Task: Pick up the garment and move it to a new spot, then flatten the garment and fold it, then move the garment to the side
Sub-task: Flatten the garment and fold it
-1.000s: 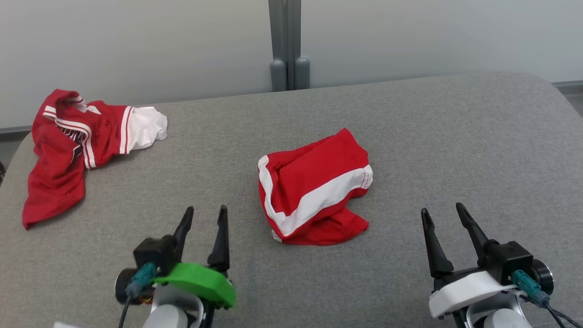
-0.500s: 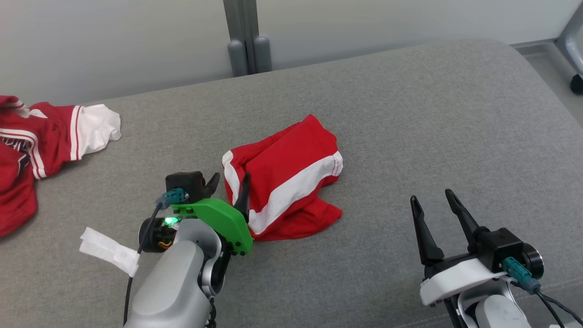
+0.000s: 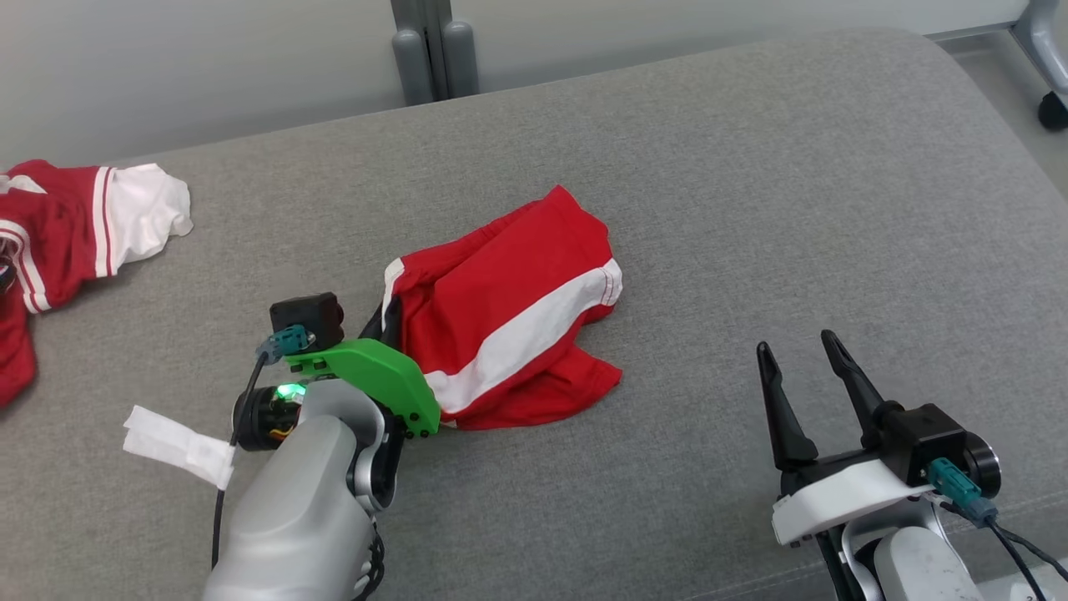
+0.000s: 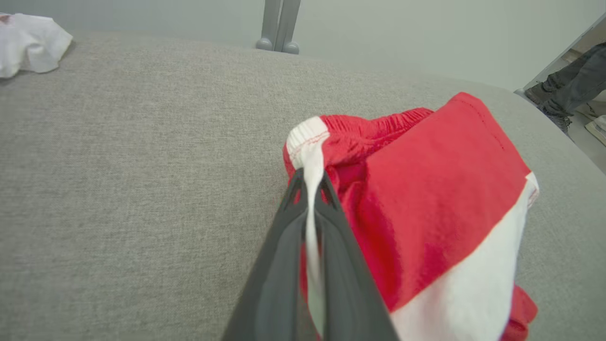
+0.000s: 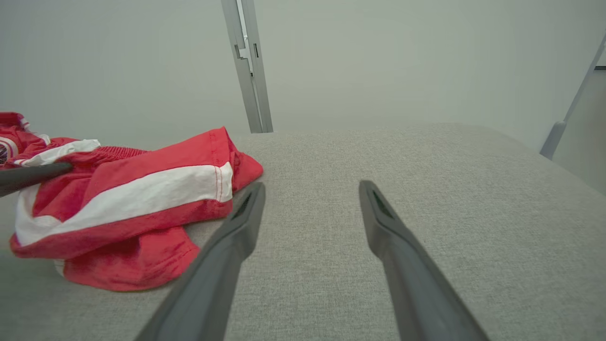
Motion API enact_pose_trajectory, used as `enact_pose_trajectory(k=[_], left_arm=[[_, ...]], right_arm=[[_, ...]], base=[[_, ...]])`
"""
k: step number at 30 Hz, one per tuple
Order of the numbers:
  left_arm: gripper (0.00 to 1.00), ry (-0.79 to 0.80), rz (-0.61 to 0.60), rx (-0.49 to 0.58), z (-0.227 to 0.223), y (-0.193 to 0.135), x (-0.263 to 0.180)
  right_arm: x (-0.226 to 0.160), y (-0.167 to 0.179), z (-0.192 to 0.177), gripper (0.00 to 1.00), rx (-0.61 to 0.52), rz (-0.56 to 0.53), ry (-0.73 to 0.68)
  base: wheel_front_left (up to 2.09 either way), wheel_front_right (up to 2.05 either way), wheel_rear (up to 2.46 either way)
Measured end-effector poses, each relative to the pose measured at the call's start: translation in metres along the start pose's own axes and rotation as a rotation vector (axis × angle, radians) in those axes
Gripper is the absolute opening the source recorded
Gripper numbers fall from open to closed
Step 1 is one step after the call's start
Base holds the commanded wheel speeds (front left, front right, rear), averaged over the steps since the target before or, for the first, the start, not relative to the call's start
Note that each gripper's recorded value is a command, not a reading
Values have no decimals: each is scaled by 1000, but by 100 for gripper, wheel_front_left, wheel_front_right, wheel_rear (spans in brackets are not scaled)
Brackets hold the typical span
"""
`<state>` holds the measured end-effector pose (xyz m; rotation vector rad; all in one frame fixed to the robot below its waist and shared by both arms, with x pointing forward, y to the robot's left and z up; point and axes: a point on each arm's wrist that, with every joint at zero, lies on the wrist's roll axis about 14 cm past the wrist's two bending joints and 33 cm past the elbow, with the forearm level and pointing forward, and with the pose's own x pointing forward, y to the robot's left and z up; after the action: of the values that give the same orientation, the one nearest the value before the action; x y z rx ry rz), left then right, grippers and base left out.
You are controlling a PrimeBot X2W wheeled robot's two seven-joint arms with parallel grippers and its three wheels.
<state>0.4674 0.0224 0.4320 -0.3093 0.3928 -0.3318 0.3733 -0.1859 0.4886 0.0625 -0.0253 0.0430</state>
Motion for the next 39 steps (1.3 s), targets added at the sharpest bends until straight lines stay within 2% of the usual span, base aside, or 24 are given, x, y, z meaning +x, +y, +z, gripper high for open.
enact_pose_trajectory(k=[6,12,16,22,31,32,33,34,35,39], left_arm=[[0,-121,45,-81,15,14,-15],[0,-165,178,-185,1,43,-49],[0,-222,247,-213,3,57,-73],[0,-201,310,-239,-21,62,-100],[0,-123,324,-286,-48,58,-104],[7,-117,316,-289,-50,56,-103],[40,-116,309,-292,-50,54,-103],[64,-123,299,-295,-48,53,-103],[100,-134,289,-295,-45,51,-102],[100,-192,272,-268,-27,53,-103]], right_arm=[[7,12,1,100,7,38,-6],[15,27,0,100,17,84,-8],[20,37,-1,100,21,113,-7],[25,50,-3,100,26,150,-2],[23,50,-6,100,26,151,8],[22,49,-6,100,25,149,9],[22,49,-6,100,25,147,9],[22,48,-6,100,23,145,9],[21,47,-6,100,21,143,8],[19,46,-4,100,20,140,4]], base=[[0,0,0],[0,0,0],[0,0,0],[0,0,0],[0,0,0],[0,0,0],[0,0,0],[0,0,0],[0,0,0],[0,0,0]])
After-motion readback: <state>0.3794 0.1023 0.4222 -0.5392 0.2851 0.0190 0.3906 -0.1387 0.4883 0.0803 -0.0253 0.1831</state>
